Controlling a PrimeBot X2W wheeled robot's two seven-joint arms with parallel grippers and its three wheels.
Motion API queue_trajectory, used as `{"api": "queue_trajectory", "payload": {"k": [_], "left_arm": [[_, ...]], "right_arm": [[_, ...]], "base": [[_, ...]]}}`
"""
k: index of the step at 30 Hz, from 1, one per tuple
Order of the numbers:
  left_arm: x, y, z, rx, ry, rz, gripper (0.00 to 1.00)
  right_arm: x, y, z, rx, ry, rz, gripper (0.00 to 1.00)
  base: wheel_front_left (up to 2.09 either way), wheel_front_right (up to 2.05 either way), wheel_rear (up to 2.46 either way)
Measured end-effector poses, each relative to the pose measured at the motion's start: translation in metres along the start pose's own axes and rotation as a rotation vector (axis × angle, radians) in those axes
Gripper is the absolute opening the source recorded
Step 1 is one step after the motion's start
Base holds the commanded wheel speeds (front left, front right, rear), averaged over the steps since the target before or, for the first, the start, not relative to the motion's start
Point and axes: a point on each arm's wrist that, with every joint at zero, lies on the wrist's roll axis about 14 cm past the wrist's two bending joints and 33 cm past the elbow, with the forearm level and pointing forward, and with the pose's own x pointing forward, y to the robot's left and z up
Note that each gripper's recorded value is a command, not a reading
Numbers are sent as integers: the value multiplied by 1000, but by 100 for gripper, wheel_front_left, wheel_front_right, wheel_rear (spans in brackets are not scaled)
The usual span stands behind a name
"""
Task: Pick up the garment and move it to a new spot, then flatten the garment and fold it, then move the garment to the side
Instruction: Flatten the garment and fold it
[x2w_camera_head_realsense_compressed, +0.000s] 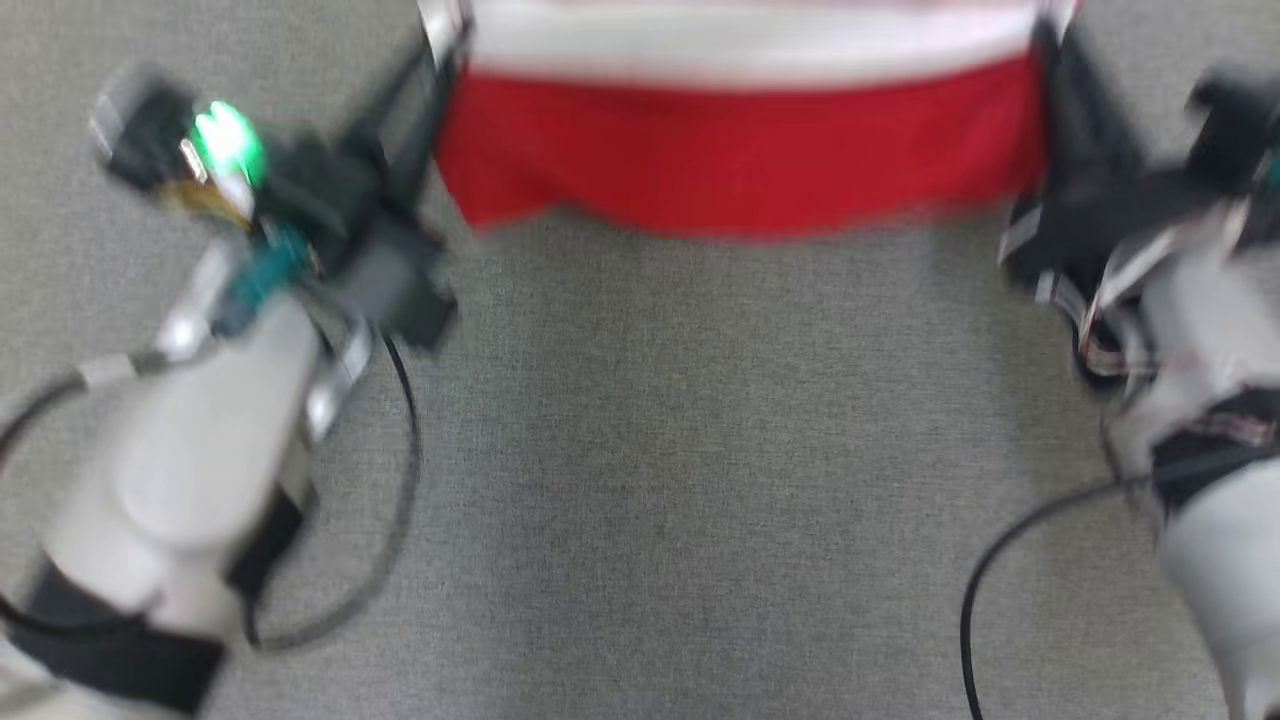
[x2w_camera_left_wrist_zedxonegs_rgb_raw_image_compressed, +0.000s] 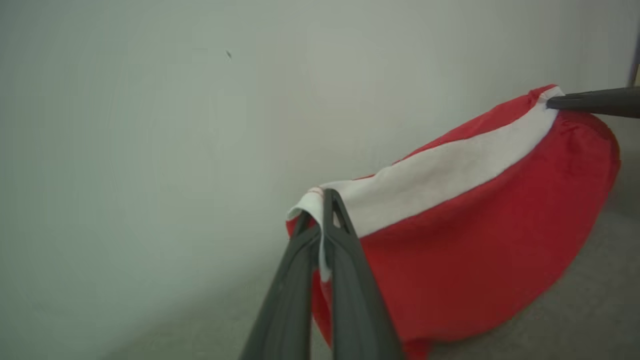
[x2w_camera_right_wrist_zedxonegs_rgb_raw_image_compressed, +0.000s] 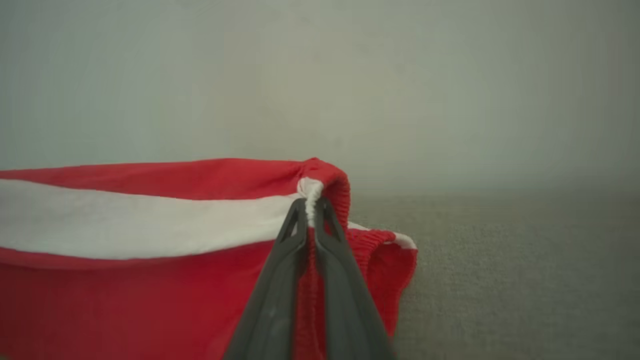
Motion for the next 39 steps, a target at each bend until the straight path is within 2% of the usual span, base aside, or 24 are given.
{"api": "queue_trajectory", "payload": {"k": [7,11,17,26,39], "left_arm": [[-55,-30,-28,-199,119,51,0],[-88,-53,-38,-266,192,39,0],[-125,-62,-40,-358,254,100,0],[-165,-79,-37,-409,318,119,0],[-221,-118,-33,-461,405,92,0]], "right_arm": [[-58,24,-36,92,100,36,0],[-85,35,-35,118,105,46,0],[-129,52,-36,106,123,65,0],[-182,68,-45,100,167,61,0],[-266,91,-87,128,309,43,0]], "base": [[0,0,0],[0,0,0],[0,0,0],[0,0,0],[0,0,0]]}}
